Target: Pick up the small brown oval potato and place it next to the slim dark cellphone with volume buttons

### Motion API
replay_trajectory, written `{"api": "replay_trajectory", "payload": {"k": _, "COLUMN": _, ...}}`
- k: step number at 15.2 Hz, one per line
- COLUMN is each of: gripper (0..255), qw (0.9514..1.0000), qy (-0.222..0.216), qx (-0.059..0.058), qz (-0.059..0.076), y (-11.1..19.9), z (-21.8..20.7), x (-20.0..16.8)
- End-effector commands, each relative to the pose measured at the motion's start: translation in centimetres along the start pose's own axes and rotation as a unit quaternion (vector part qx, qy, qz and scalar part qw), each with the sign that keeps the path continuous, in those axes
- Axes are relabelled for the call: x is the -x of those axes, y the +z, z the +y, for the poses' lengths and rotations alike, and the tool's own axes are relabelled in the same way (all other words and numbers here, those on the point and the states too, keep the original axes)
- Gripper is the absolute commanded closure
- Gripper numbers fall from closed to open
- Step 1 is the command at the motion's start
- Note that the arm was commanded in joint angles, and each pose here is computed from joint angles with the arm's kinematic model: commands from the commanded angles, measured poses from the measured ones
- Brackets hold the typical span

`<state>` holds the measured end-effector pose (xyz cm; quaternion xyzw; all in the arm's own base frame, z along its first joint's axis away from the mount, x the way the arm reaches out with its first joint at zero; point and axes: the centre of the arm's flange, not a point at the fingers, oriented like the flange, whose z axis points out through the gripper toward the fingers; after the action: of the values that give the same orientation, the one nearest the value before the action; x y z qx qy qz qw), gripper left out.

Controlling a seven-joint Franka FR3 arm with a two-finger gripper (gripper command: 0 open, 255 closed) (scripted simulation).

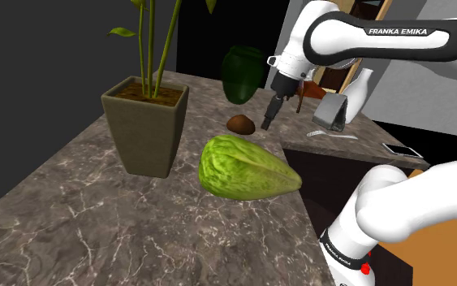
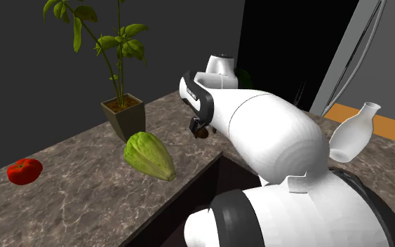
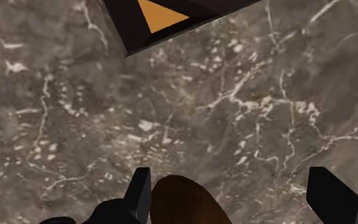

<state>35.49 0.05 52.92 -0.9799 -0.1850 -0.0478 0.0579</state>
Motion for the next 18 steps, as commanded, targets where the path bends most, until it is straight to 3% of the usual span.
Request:
{"api": "replay_trajectory", "payload": {"k": 1, "gripper": 0, "qw": 0.9983, "qy": -0.046, "qx": 0.001, "qz": 0.036, "y": 0.7, "z": 1.2, "x": -1.4}}
{"api": "replay_trajectory", "payload": {"k": 3, "gripper": 0, "qw": 0.9936, "qy": -0.089, "qx": 0.000, "qz": 0.069, "y": 1.3, "z": 2.4, "x": -2.7}}
{"api": "replay_trajectory", "payload": {"k": 4, "gripper": 0, "qw": 0.9927, "qy": -0.095, "qx": -0.001, "qz": 0.074, "y": 1.4, "z": 2.6, "x": -3.0}}
{"api": "replay_trajectory", "payload": {"k": 11, "gripper": 0, "qw": 0.9927, "qy": -0.095, "qx": -0.001, "qz": 0.074, "y": 5.4, "z": 2.5, "x": -3.5}}
{"api": "replay_trajectory", "payload": {"k": 18, "gripper": 0, "qw": 0.9927, "qy": -0.095, "qx": -0.001, "qz": 0.074, "y": 5.4, "z": 2.5, "x": -3.5}}
